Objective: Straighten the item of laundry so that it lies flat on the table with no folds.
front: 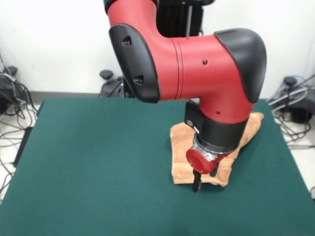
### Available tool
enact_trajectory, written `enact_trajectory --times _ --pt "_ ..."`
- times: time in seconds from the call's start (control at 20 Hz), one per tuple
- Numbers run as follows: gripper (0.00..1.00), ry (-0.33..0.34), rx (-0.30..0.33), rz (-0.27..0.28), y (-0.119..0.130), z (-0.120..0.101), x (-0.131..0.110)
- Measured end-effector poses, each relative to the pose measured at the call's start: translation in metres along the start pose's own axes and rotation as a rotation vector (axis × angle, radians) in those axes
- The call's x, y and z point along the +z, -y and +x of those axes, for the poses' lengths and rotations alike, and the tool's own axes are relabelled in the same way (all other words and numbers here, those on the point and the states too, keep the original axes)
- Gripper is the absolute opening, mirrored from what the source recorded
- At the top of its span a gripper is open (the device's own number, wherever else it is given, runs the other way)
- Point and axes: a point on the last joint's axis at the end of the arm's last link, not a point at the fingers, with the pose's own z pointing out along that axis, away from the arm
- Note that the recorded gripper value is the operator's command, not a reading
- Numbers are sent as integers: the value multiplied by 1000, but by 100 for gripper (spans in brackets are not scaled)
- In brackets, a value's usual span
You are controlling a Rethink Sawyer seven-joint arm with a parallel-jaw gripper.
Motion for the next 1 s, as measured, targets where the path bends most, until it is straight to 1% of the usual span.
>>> enact_trajectory --times 0.1,0.15,0.35,0.5,0.75,1.0 --pt "100 -4 -27 -5 -1 0 1" --pt "100 -16 -69 -15 -3 0 4" --pt "100 -39 -135 -39 -8 -1 10" --pt "100 -51 -171 -55 -13 -2 16" --pt "100 -66 -200 -76 -20 -3 24" --pt "100 -71 -203 -87 -25 -4 32"
